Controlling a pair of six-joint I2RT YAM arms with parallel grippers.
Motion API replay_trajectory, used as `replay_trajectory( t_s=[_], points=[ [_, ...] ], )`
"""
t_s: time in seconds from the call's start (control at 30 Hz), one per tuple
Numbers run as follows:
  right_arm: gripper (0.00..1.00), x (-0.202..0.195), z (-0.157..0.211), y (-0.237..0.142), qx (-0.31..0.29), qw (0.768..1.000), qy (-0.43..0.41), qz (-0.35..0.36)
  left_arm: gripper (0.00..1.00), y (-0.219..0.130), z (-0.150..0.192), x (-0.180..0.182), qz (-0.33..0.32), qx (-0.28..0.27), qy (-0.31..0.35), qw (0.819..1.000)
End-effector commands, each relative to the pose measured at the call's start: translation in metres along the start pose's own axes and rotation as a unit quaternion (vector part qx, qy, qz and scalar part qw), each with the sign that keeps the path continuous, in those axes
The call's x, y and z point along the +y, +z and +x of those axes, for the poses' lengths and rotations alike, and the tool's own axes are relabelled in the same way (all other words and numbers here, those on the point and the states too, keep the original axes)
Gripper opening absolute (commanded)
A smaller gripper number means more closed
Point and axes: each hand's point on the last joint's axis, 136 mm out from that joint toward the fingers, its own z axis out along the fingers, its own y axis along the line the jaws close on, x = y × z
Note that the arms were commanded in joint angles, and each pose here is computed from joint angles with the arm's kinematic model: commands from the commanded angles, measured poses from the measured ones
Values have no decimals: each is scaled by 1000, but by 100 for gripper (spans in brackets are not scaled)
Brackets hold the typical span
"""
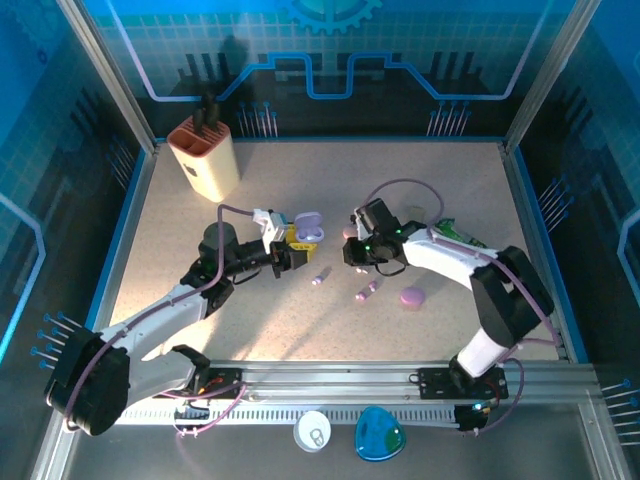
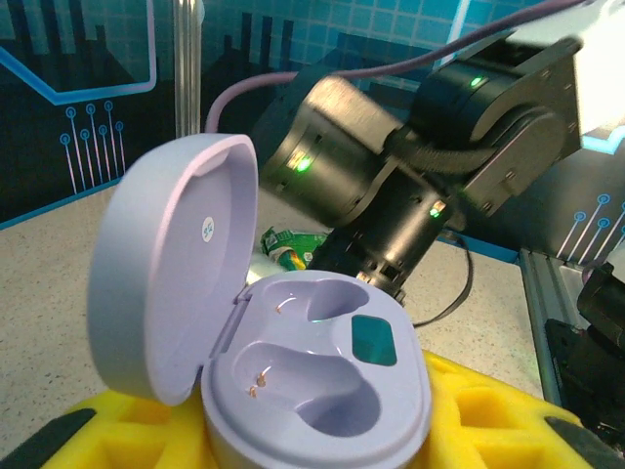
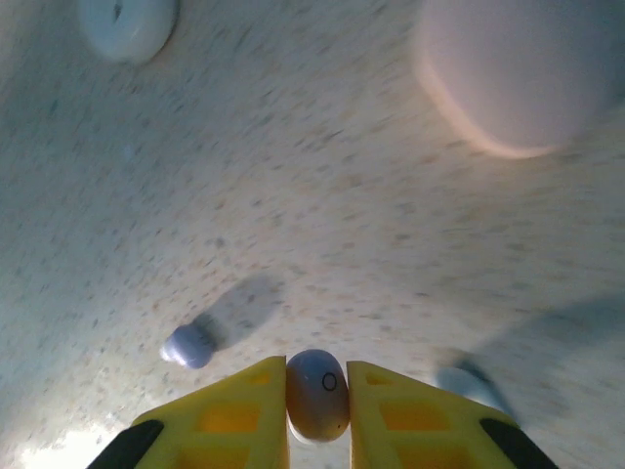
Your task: Insert wireless bluetooth earbuds into charging case
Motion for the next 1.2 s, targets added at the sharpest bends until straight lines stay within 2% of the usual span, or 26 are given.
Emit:
replay_trajectory(
  t_s=[0.0, 0.2, 0.63, 0.97, 1.07, 1.17],
  points=[
    [18, -51, 2, -17, -33, 988, 45, 143, 35, -2, -4, -2, -1, -10, 26, 1000],
    [17, -75, 2, -35, -45, 970, 56, 234, 36, 0, -5, -2, 1, -9, 29, 1000],
    [17, -87, 7, -48, -45, 953, 59, 293, 35, 4, 1, 1, 4, -2, 22, 1000],
    [17, -82, 6, -53, -48, 956, 55, 283, 35, 8, 2, 2, 11, 1, 18, 1000],
    [17, -68, 1, -53, -58, 968, 36, 241, 35, 9, 4, 2, 14, 4, 15, 1000],
    [17, -44, -5, -54, -84, 983, -2, 161, 35, 11, 7, 2, 19, 10, 13, 1000]
  ],
)
